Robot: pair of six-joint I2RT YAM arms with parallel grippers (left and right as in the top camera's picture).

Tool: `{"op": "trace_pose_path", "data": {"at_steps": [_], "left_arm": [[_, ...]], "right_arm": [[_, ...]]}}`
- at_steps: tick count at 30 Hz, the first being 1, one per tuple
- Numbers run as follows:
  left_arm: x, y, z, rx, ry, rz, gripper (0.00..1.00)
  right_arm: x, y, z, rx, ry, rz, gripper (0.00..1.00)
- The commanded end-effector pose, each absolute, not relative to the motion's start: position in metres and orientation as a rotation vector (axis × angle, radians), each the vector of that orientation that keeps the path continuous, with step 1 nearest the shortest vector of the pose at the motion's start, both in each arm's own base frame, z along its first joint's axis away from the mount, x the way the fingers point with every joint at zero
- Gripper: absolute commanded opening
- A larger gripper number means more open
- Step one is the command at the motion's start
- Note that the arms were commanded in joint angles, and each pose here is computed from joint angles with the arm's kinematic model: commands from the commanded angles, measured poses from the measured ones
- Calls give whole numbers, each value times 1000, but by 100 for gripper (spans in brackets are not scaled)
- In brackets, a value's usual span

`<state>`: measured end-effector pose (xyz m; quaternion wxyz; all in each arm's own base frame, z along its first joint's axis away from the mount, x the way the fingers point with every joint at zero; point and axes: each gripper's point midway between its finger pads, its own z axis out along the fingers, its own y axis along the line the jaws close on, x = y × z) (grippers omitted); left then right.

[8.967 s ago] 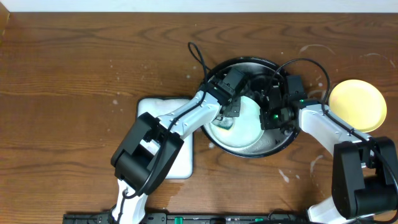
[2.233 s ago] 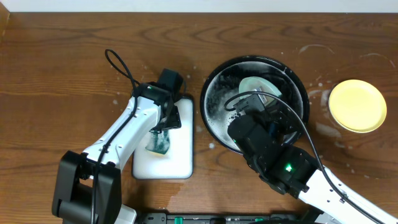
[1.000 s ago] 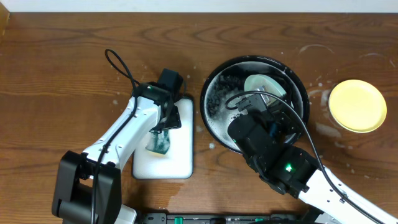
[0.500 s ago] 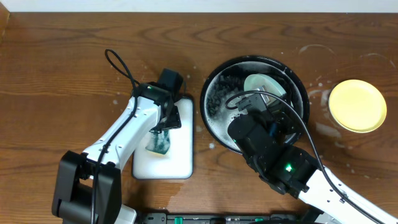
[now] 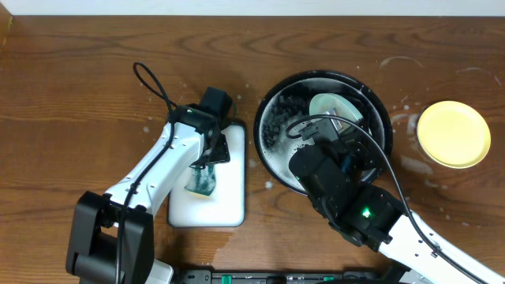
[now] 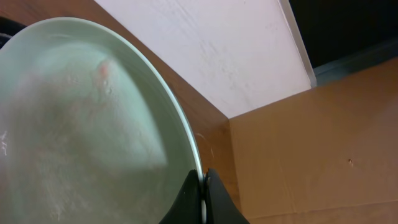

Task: Clean dirty plates on tray and stack at the side
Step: 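Tilt the pale green plate up on edge with the right gripper, then lift the pale green plate out and stack it on the yellow plate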

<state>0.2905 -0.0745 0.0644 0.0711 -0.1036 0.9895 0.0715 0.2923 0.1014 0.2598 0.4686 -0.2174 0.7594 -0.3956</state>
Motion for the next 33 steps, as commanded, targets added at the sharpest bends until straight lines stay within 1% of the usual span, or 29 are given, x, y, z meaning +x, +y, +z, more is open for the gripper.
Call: {"op": "trace_pose_path", "data": {"at_steps": [1,17,25,28,31,33], "left_arm": [[289,-73,63,-308,2981,223,82],[289,-73,63,-308,2981,223,82],[289,-73,63,-308,2981,223,82],[289,-73,63,-308,2981,223,82],[289,-73,63,-308,2981,223,82],[289,-73,63,-308,2981,223,82]], "right_arm": [[290,98,268,-499,1844,-989,1],[291,98,268,-491,1844,-983,1],[293,99,263,-424,1872,-894,1],[299,95,244,-376,1962,-784,1],[306,72,220,-242,2093,-691,1],[311,63,204,-160,2186,-572,1]]}}
